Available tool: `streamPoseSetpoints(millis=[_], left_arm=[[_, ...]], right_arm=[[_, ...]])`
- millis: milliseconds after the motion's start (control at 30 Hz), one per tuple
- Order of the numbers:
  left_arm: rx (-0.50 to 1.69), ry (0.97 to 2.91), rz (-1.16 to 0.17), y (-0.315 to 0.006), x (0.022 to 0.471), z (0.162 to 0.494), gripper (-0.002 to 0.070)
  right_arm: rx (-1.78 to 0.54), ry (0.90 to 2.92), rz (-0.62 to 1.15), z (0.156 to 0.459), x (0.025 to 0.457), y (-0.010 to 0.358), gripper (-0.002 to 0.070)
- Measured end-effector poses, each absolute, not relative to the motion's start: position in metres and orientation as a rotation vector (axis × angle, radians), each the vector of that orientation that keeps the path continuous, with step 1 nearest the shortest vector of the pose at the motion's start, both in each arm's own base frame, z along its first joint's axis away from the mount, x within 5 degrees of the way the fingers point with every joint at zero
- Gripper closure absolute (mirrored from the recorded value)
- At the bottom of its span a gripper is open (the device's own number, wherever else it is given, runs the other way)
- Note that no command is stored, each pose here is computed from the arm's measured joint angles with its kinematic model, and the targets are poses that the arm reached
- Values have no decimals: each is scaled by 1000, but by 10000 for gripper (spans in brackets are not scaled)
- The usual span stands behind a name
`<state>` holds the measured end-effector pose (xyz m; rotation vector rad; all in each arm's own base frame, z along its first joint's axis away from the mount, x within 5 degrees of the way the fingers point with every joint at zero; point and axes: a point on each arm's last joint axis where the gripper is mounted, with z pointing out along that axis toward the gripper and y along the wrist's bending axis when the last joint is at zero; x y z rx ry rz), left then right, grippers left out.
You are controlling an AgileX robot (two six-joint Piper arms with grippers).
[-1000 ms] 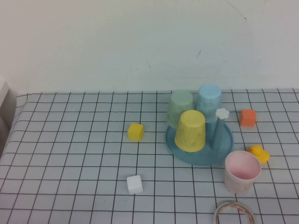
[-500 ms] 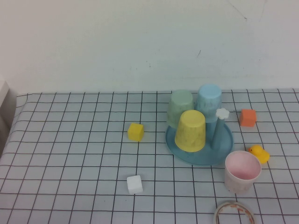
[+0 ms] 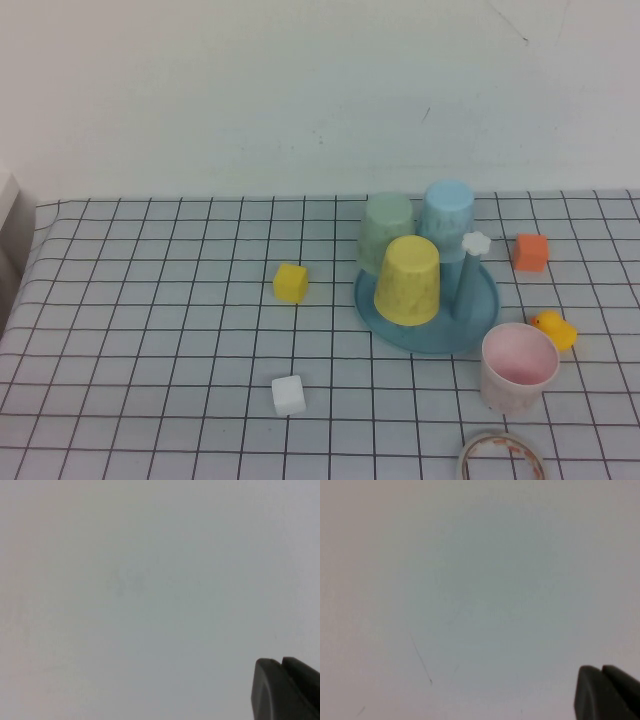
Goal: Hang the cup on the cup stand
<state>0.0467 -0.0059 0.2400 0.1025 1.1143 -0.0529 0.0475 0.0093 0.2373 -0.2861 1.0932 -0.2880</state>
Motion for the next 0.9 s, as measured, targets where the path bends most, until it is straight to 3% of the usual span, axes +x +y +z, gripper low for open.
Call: streamPoseSetpoints(millis=[233,433,600,800,900], left_arm=[[90,902,-55,-5,36,256,676],[71,905,-97,-5,37,256,676],[86,1098,-90,-6,40,268,676],[128,1433,-17,-3,40,302,676],[138,1621,-15,-5,56,302,676]], right_arm=[[-222,1013,-141,244,43,12,678],[-215,1036,-134,243,44,12,678],[-136,1161,-125,256,45,6,678],[-116,1245,-251,301,34,-2,678],[-142,1437,-346,301,53,-8,678]])
